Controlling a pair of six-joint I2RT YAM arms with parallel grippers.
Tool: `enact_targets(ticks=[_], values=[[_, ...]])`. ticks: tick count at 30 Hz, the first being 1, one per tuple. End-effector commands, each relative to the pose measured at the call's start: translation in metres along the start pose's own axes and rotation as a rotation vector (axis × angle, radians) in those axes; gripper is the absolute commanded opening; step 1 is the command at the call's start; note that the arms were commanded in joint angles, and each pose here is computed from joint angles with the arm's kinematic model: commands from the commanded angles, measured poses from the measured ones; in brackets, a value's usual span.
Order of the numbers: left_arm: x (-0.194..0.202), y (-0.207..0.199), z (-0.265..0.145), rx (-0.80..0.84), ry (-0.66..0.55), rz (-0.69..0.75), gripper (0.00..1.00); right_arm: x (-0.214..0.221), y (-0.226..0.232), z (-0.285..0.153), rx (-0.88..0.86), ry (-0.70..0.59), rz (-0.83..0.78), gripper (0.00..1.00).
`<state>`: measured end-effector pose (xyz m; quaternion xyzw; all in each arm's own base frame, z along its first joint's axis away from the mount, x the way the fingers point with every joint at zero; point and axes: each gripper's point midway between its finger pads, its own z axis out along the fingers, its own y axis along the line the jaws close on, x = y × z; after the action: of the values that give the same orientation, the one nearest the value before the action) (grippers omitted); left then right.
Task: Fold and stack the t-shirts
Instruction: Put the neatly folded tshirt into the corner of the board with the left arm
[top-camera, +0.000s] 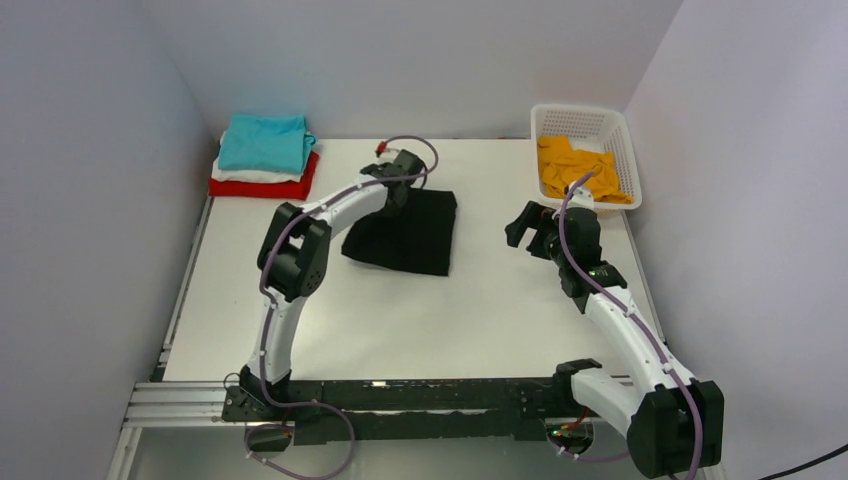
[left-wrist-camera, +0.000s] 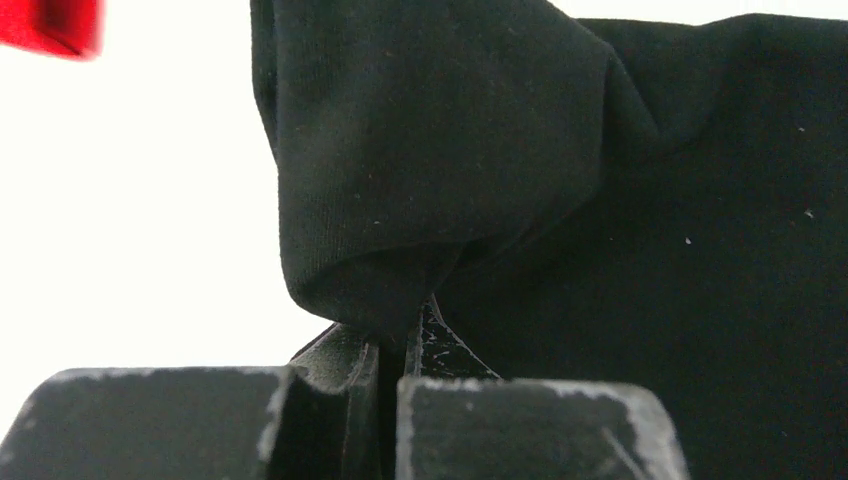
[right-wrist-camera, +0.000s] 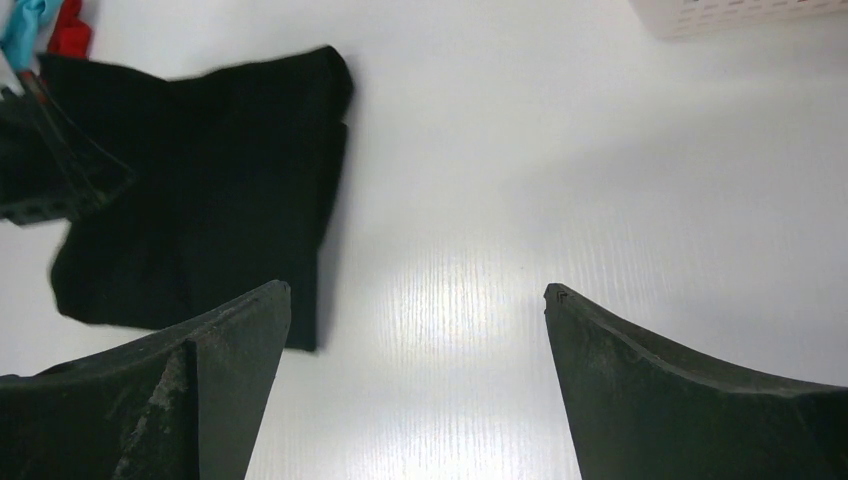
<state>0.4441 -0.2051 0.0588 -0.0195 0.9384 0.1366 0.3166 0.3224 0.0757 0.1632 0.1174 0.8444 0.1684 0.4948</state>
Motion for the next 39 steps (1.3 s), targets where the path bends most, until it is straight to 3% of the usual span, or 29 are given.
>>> enact_targets(ticks=[1,4,9,19,29,39], values=[[-0.083,0.067,0.007,-0.159,-0.2,0.007,0.0,-0.017,0.001,-0.002,0.0,-0.063,-0.037,1.0],[-0.127,0.098,0.003,-0.241,-0.33,0.021,0.0,-0.022,-0.008,-0.001,0.048,-0.088,-0.049,1.0],[-0.178,0.156,0.005,-0.365,-0.394,-0.005,0.0,-0.025,-0.014,0.0,0.085,-0.099,-0.063,1.0],[-0.255,0.211,-0.005,-0.446,-0.601,0.059,0.0,-0.027,-0.026,0.007,0.146,-0.111,-0.085,1.0],[-0.29,0.239,-0.032,-0.398,-0.709,0.098,0.0,-0.021,-0.038,0.021,0.205,-0.075,-0.105,1.0],[-0.308,0.256,-0.086,-0.325,-0.784,0.077,0.0,-0.023,-0.054,0.02,0.294,-0.086,-0.1,1.0]])
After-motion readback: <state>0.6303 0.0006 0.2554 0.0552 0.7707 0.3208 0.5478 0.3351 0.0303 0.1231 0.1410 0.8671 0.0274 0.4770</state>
